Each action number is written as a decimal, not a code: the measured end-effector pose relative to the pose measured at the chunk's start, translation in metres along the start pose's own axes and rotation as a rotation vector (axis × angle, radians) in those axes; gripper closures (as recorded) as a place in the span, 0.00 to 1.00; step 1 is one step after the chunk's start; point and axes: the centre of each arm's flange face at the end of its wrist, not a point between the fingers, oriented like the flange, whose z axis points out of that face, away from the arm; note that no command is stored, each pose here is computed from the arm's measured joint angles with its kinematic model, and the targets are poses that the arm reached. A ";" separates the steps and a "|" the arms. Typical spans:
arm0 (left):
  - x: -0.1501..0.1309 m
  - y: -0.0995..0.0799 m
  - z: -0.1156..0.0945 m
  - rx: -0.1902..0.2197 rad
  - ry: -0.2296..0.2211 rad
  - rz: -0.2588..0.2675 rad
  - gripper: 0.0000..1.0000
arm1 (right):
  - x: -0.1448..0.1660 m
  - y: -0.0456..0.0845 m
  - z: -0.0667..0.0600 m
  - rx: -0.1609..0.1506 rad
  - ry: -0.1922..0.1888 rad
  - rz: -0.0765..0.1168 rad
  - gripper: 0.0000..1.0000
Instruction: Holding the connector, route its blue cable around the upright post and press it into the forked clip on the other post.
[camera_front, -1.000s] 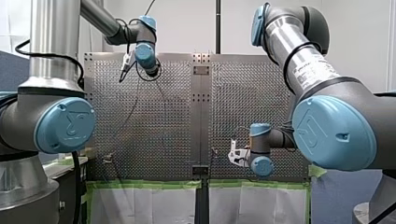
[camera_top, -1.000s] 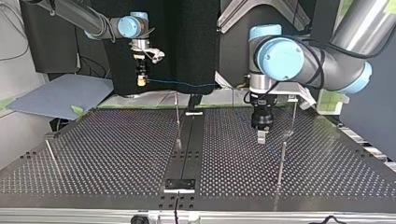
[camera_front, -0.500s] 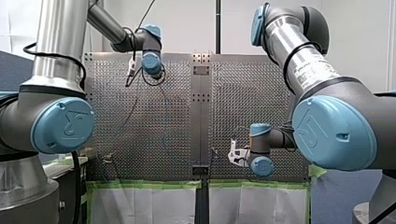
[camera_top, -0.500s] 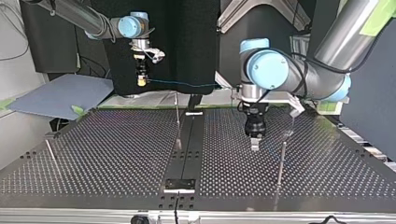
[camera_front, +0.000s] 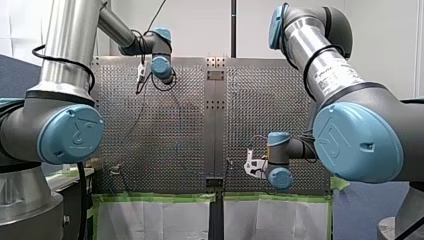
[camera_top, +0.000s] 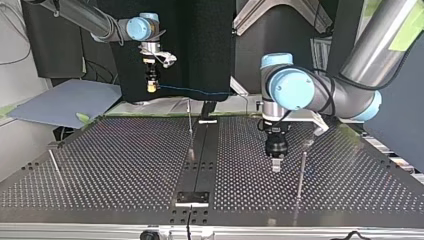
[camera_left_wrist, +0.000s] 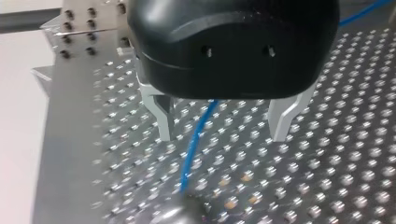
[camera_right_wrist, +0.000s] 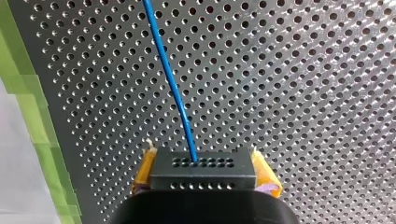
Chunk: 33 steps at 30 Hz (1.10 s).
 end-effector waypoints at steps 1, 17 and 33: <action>-0.003 0.001 0.001 -0.002 -0.003 -0.002 0.02 | 0.000 0.000 0.000 0.000 0.000 0.000 1.00; -0.005 -0.013 0.031 0.005 0.039 -0.011 0.02 | 0.000 -0.002 -0.001 0.004 -0.003 0.000 1.00; 0.031 -0.036 0.042 0.021 0.099 -0.005 0.02 | -0.001 -0.004 -0.002 0.008 -0.006 -0.002 1.00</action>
